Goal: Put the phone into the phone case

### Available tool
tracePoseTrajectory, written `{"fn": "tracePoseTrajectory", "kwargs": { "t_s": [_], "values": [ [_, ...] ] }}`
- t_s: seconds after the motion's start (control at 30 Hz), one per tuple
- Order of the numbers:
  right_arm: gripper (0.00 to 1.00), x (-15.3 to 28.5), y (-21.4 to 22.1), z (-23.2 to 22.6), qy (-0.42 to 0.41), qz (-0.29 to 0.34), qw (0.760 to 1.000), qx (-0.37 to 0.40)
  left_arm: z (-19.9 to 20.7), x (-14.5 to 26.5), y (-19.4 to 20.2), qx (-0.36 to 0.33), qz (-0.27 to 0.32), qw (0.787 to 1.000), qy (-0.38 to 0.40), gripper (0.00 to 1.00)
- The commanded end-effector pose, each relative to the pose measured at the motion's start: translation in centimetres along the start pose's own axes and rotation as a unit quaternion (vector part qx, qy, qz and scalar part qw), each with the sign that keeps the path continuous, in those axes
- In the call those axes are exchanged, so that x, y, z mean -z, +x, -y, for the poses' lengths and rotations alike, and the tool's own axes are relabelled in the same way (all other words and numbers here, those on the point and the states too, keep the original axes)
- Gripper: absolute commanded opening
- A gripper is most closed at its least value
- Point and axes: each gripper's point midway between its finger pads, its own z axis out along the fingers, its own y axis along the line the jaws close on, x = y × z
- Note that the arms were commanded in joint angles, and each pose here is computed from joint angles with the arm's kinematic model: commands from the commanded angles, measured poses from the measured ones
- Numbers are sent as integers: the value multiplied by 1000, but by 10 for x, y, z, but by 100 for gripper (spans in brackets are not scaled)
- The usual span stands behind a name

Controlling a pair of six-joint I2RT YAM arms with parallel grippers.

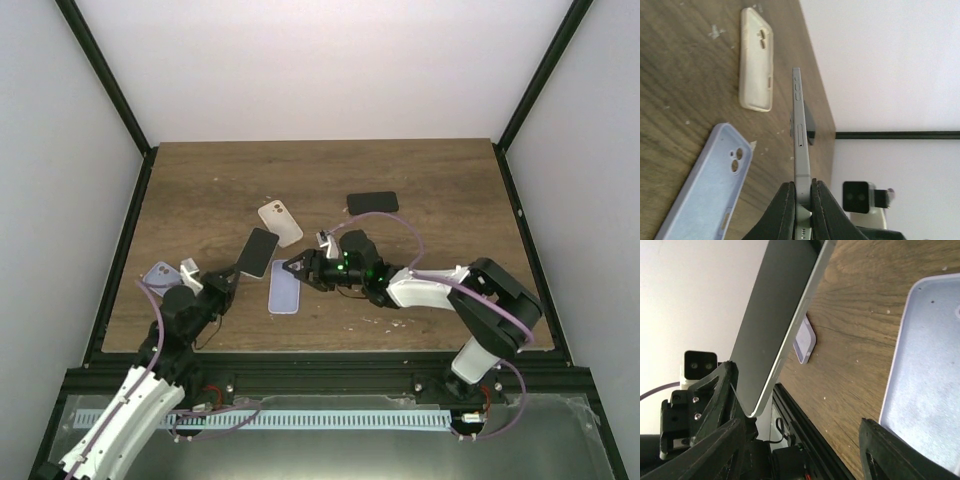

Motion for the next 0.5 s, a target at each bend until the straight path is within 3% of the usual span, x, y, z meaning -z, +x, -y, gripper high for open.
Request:
{"fn": "tracePoseTrajectory", "kwargs": {
  "t_s": [0.0,0.2,0.47],
  "values": [
    [61,-9,-14,-31,-50,6,998,27,33,7,3,11,-14,997,72,0],
    [60,-20,-18,-50,-77,-9,995,56,45,9,18,37,-59,991,115,0],
    [39,-14,-27,-47,-69,26,997,37,42,8,27,59,-84,987,127,0]
  ]
}}
